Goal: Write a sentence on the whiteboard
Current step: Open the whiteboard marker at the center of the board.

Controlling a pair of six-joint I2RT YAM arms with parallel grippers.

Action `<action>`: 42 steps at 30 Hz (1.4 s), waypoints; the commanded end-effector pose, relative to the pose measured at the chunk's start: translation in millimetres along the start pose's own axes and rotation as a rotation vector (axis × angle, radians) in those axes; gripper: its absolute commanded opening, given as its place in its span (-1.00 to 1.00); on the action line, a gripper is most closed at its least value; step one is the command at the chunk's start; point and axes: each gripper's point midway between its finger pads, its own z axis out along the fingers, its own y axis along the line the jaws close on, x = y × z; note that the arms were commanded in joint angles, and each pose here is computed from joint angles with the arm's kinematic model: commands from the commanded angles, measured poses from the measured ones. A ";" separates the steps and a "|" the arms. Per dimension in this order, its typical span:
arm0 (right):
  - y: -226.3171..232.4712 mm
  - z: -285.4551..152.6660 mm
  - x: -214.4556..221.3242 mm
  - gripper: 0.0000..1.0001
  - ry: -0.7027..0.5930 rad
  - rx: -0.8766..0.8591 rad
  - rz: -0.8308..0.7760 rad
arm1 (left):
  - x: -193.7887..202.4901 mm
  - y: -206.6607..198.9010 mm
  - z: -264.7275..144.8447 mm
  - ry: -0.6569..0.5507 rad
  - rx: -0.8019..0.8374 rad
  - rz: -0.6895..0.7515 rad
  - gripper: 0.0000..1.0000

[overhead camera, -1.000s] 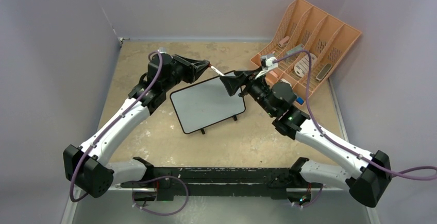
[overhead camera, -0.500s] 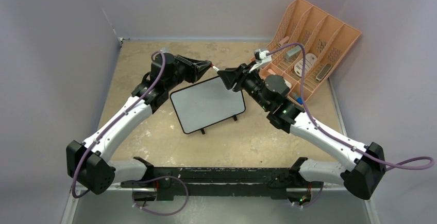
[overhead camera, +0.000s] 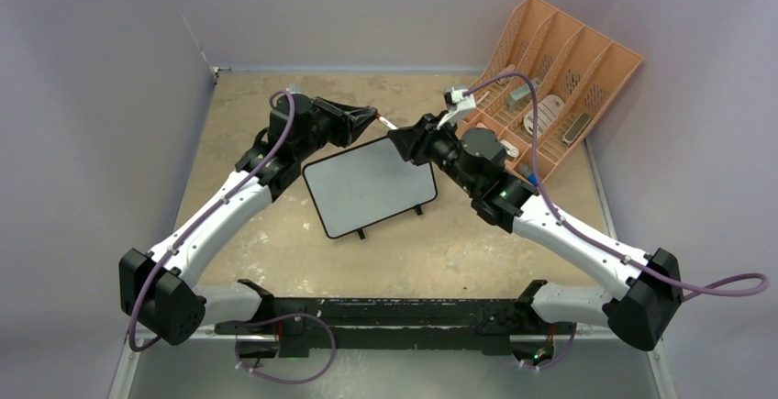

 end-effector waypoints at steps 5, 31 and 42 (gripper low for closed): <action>13.9 0.5 -25.2 -0.44 -0.053 -0.019 0.013 | 5.9 -21.3 -6.0 0.023 0.057 -0.055 -1.00; 22.9 -36.9 -24.5 -1.00 0.044 -0.096 -0.160 | -20.5 -38.8 -64.4 -0.100 0.225 0.806 -0.01; 49.3 -54.0 -14.8 -1.00 0.178 -0.270 -0.272 | -0.7 -2.7 -95.1 0.199 0.360 1.699 0.15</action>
